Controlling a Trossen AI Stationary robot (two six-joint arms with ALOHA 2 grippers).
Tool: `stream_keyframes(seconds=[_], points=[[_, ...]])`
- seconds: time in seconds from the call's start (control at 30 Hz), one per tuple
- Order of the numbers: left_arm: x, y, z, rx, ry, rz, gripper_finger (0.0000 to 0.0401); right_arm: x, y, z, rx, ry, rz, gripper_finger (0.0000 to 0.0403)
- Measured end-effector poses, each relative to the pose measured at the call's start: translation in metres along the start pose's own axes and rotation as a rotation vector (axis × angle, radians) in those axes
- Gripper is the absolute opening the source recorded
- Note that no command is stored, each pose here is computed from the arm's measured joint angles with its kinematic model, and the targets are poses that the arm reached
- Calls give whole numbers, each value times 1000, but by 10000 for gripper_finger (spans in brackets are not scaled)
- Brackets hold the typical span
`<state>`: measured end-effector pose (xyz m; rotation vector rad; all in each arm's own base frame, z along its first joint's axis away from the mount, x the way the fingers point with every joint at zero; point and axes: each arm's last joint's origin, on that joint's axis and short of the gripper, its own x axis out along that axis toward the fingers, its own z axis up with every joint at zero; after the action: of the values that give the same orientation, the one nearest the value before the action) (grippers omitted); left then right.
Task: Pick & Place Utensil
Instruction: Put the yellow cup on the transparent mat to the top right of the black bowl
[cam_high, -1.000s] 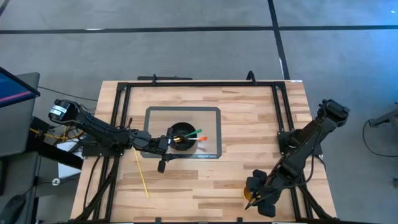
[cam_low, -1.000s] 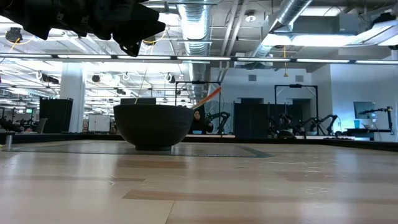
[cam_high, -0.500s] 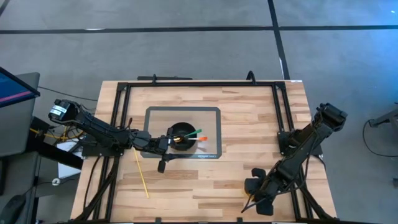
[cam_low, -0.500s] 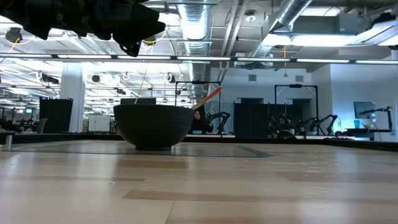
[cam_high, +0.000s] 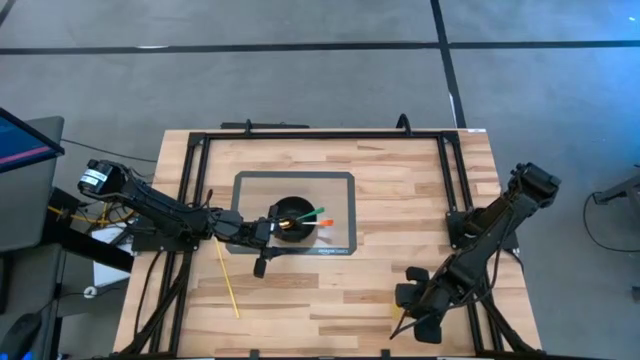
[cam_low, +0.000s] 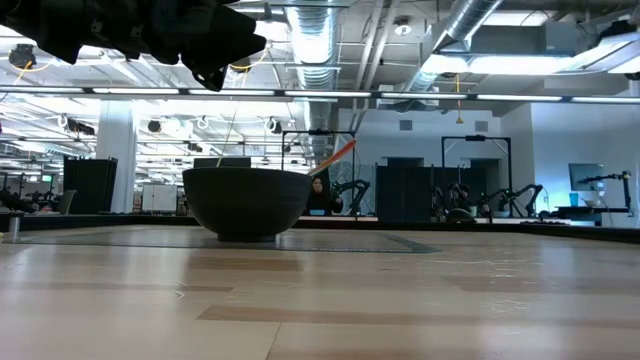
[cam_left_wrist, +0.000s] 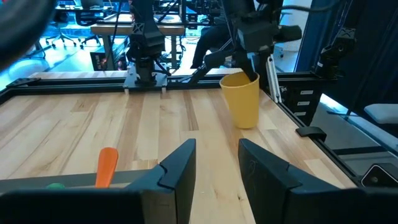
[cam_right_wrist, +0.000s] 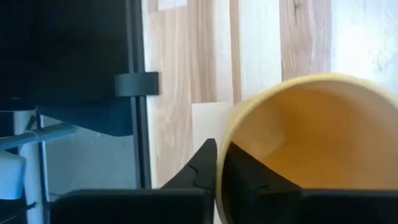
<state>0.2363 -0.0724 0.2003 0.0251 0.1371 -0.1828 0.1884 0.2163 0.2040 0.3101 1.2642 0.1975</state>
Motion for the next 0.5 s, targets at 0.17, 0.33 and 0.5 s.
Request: stream_keyframes(seconds=[0.17, 0.33, 0.5], points=[[0, 0, 0, 0, 0, 0, 121, -4, 1, 5, 13, 12, -4, 6], [0, 0, 0, 0, 0, 0, 121, -11, 4, 14, 19, 4, 4, 3], [0, 0, 0, 0, 0, 0, 121, -16, 2, 26, -56, -45, 2, 3]])
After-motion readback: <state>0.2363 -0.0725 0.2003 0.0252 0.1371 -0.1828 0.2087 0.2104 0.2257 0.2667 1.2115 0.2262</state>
